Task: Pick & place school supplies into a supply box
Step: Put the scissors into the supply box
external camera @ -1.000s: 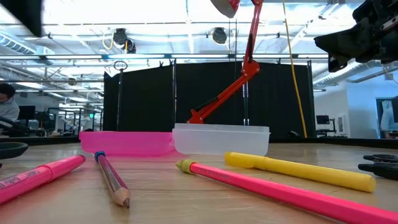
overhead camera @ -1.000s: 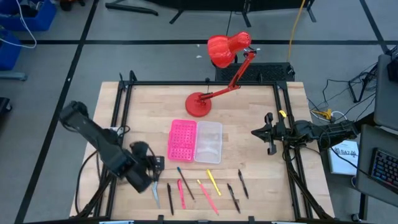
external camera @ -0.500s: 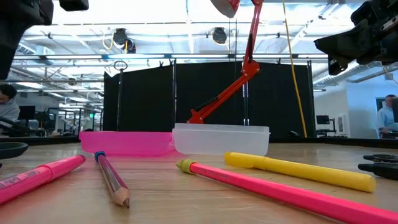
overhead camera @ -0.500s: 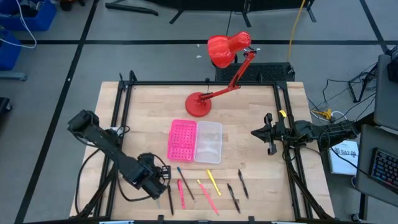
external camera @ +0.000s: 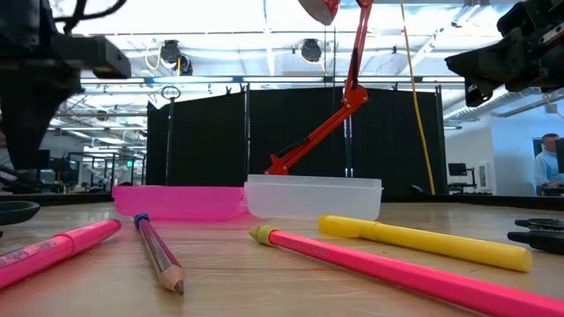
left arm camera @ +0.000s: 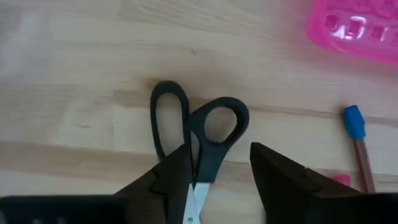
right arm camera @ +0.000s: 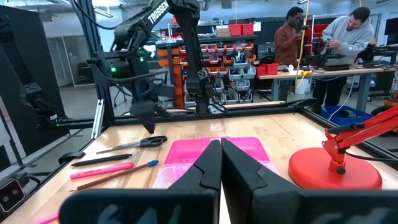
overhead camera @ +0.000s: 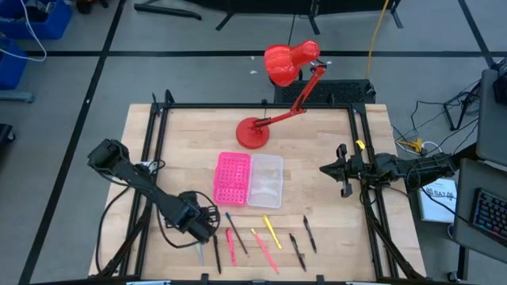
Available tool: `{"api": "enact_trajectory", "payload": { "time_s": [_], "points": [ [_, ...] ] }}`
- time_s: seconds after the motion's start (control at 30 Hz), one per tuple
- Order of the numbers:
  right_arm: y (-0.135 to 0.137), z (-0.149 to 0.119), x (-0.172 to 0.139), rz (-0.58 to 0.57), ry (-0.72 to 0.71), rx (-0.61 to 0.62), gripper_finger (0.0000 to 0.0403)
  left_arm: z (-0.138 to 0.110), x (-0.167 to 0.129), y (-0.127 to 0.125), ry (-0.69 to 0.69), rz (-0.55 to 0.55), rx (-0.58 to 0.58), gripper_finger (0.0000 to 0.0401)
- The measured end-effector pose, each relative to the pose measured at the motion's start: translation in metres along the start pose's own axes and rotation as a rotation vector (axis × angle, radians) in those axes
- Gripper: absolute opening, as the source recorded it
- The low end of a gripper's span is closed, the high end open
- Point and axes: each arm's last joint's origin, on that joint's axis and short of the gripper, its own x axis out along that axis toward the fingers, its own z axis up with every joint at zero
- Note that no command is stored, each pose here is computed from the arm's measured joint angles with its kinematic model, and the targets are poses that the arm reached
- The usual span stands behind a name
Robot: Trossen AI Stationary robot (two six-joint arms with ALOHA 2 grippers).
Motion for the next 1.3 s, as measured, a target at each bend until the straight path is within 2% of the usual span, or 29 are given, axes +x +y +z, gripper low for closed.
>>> {"api": "enact_trajectory", "payload": {
  "time_s": [0.73, 0.87, 1.03, 1.3],
  "points": [
    [0.000, -0.002, 0.000, -0.002, 0.018, -0.004, 0.0000, 0.013, 0.057, 0.020, 0.084, -0.029, -0.004, 0.0178],
    [0.000, -0.002, 0.000, -0.002, 0.019, -0.004, 0.0000, 0.015, 0.059, 0.020, 0.103, -0.008, 0.003, 0.0150],
    [0.000, -0.002, 0.000, -0.002, 0.023, -0.005, 0.0000, 0.016, 0.059, 0.021, 0.104, 0.004, 0.036, 0.0064],
    [0.000, -0.003, 0.000, -0.002, 0.027, -0.005, 0.0000, 0.018, 0.054, 0.022, 0.092, -0.014, 0.140, 0.0059]
  ]
}}
